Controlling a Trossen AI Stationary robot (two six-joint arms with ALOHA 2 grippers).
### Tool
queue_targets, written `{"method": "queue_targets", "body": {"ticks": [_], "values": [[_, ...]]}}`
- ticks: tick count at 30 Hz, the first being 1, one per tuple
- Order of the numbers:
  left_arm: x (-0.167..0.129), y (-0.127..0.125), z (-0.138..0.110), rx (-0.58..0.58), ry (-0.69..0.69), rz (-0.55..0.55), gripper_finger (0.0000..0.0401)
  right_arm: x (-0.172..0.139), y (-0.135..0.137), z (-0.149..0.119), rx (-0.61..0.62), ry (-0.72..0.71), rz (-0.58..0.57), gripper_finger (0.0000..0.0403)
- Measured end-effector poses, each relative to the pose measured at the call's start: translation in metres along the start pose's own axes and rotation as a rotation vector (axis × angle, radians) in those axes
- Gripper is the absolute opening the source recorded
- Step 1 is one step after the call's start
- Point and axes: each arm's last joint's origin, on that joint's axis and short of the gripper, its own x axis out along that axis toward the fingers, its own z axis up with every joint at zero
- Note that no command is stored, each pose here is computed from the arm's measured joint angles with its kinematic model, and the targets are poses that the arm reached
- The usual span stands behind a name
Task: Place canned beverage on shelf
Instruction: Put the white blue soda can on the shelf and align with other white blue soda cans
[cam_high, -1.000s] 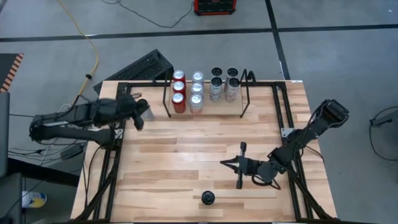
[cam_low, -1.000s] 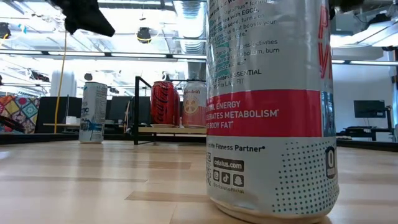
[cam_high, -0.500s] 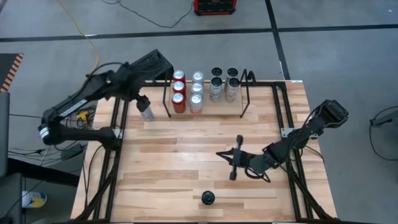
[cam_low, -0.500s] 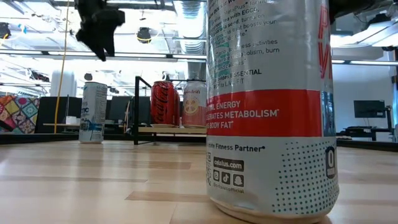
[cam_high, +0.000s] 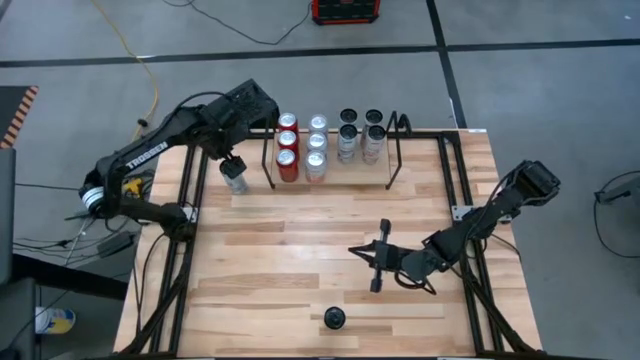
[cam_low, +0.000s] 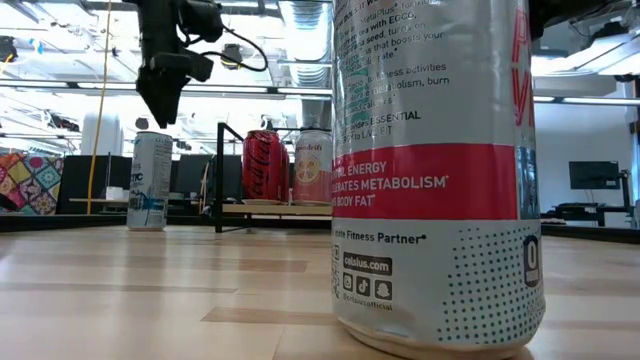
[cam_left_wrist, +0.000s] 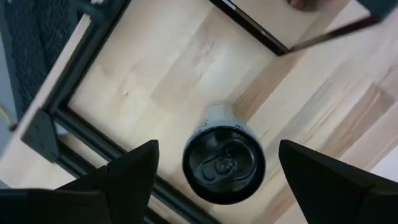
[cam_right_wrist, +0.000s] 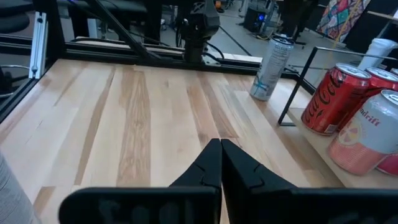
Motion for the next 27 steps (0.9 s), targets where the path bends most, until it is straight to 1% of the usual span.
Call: {"method": "queue_targets", "body": {"ticks": [5, 9, 14, 21, 27], "values": [[0.000, 0.000, 0.000, 0.175, 0.002, 0.005, 0.0319, 0.000, 0.000, 0.000, 0.000, 0.000, 0.000, 0.0025], [0.001, 0.000, 0.000, 0.250, 0.001, -0.015, 0.0319, 0.000, 0.000, 0.000, 0.003, 0.000, 0.000, 0.0025], [0.006, -0.002, 0.003, 0.254, 0.013, -0.070, 0.0319, 0.000, 0.000, 0.000, 0.003, 0.001, 0.000, 0.0025], [0.023, -0.003, 0.010, 0.250, 0.081, -0.078, 0.0319, 0.000, 0.000, -0.002, 0.002, 0.018, -0.002, 0.0025], [0.036, -0.002, 0.015, 0.258, 0.140, -0.023, 0.0319, 0.000, 0.000, -0.002, 0.002, 0.019, -0.001, 0.0025]]}}
